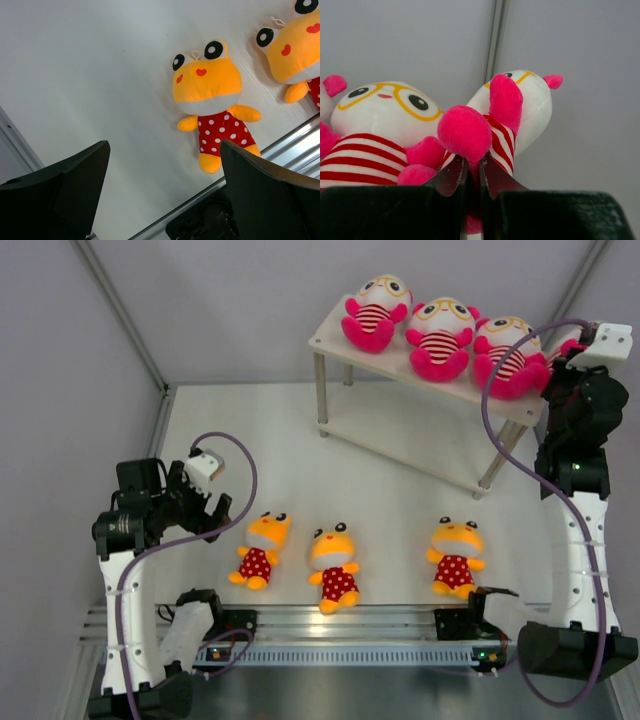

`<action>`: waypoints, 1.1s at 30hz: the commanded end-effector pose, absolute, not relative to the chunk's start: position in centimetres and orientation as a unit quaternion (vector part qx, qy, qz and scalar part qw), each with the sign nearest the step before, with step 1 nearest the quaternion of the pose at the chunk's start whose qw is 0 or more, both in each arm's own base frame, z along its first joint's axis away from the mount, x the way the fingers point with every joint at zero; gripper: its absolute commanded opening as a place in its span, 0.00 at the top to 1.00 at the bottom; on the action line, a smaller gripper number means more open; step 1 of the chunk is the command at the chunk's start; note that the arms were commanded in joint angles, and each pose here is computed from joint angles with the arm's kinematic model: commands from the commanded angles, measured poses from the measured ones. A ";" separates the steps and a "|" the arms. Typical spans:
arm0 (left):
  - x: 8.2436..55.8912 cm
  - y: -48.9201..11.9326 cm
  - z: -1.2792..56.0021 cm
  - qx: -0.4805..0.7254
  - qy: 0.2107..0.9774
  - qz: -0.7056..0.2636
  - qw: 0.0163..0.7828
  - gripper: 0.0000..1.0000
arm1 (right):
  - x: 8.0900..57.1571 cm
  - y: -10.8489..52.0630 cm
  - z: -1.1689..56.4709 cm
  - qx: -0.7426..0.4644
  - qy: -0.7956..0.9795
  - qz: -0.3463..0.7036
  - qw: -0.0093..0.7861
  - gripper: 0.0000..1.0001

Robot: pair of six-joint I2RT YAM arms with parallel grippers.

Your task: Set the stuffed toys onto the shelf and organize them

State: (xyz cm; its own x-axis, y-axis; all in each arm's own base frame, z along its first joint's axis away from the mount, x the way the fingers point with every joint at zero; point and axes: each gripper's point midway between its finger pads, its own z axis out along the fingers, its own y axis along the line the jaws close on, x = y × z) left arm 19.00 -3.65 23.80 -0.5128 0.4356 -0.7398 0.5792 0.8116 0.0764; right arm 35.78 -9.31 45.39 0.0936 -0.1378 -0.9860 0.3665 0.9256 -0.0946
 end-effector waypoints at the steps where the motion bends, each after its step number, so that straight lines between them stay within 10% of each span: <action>1: 19.7 -4.1 24.2 0.299 0.855 -0.099 0.411 0.03 | 33.8 -7.9 50.3 0.071 0.585 -0.140 0.796 1.00; 33: 19.4 -4.1 24.6 0.303 0.850 -0.091 0.422 0.03 | 35.5 -2.7 46.5 0.090 0.598 0.070 0.793 1.00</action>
State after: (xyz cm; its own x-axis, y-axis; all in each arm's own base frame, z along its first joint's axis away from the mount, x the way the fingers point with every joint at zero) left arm 18.88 -3.88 23.98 -0.5028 0.4334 -0.7479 0.5855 0.8073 0.0743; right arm 36.31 -2.99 45.49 0.2339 0.1946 -0.9526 0.0292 0.9779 0.2070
